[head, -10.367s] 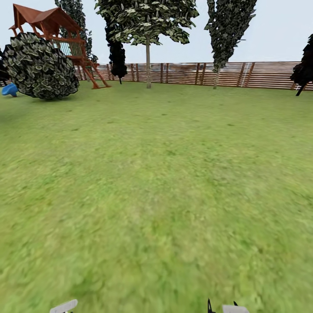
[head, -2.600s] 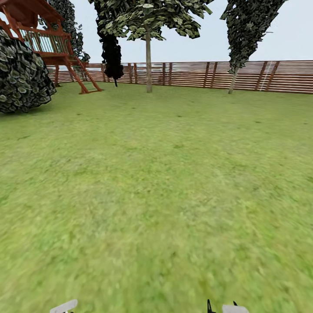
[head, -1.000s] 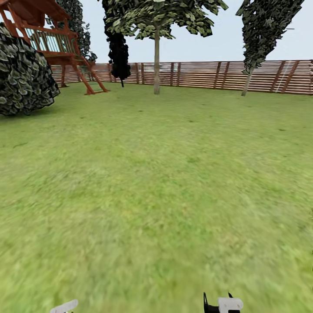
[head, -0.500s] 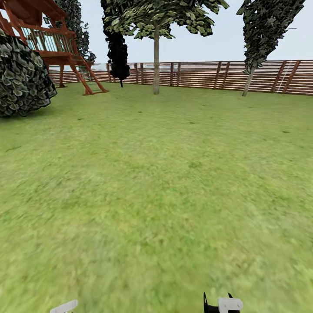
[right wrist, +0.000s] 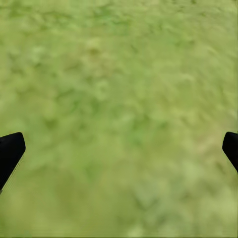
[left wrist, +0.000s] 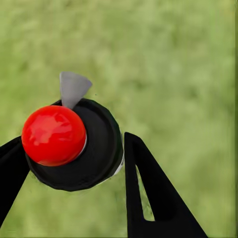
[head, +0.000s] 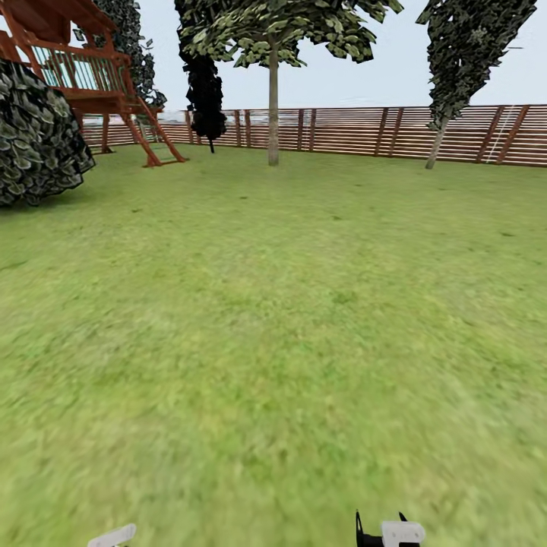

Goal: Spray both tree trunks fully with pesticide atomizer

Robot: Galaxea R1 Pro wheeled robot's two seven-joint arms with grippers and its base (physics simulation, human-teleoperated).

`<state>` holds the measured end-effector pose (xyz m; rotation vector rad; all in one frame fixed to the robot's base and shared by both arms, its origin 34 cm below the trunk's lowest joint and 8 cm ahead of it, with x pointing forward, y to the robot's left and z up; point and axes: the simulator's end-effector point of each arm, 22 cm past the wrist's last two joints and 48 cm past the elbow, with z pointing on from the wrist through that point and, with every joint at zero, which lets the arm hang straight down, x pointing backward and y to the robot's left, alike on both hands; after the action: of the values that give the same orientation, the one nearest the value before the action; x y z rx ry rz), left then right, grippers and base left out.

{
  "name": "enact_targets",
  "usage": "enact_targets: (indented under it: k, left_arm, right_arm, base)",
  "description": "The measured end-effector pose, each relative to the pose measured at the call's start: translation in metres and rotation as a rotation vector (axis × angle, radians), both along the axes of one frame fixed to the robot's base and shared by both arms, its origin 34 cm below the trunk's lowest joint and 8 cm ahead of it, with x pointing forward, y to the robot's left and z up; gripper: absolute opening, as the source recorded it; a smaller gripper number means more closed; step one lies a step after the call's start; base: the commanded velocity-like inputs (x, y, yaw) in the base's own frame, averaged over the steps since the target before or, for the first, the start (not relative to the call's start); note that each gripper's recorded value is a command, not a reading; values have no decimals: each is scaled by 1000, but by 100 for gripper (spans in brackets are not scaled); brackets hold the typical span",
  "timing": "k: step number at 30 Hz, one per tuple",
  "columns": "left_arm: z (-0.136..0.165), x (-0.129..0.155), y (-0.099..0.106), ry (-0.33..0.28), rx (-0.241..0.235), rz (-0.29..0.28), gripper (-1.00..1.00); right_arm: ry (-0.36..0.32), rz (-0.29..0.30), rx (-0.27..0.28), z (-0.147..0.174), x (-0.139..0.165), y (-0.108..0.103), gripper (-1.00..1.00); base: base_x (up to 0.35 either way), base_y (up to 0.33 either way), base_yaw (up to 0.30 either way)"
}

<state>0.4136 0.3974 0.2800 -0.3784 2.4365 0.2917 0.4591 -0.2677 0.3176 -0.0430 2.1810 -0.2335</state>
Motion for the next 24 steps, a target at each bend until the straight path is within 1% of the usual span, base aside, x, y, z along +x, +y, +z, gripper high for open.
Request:
enact_targets:
  k: [24]
  left_arm:
    - [0,0,0,0,0,0,-100]
  right_arm:
    - [0,1,-3,0,0,-2,100]
  base:
    - [338,0,0]
